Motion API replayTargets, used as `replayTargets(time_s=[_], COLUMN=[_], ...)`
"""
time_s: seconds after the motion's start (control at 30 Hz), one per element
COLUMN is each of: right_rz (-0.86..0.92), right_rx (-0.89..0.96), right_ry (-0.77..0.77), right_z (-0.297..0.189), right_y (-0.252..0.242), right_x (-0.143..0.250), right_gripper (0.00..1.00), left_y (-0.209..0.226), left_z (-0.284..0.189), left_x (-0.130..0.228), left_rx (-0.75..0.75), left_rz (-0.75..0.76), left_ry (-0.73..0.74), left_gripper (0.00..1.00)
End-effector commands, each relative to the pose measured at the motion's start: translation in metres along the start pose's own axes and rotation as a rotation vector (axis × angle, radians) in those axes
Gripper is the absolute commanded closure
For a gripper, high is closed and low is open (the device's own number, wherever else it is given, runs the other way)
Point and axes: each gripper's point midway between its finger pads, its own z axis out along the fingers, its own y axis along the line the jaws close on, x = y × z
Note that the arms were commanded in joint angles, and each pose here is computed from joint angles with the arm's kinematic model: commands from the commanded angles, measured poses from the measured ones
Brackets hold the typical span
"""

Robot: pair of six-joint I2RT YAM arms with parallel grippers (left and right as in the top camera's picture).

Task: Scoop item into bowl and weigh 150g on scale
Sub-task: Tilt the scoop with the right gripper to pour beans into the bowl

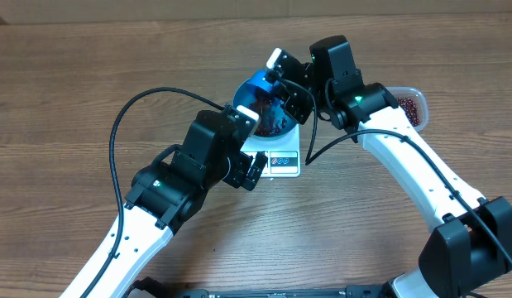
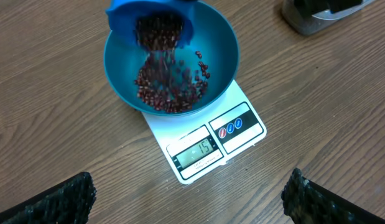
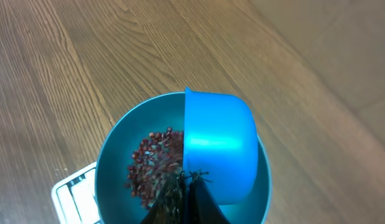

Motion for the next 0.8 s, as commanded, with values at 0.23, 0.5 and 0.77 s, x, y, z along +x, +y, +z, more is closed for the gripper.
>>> replayTargets(time_s=[0.23,0.5,0.77], right_rz=[-0.143,-0.159,0.077], right_rx=[0.034,0.035,0.005], right_ry=[-0.048,-0.05,-0.069], right_z=[-0.004,-0.004,-0.0045], right_y=[-0.0082,-0.0084,-0.0046], right_x=[-0.0187,-0.0193,-0.0222], right_gripper=[0.96,0.96,0.96], left_y=[-0.001,-0.0009,-0.001], left_z=[-0.0061,-0.0061,-0.006], left_x=[-0.0126,-0.0125,-0.0117], left_rx=[0.01,0.01,0.01], left_rz=[-0.009,-0.009,-0.009], left_ry=[-0.034,-0.033,-0.03], left_gripper=[0.0,0.01,0.01])
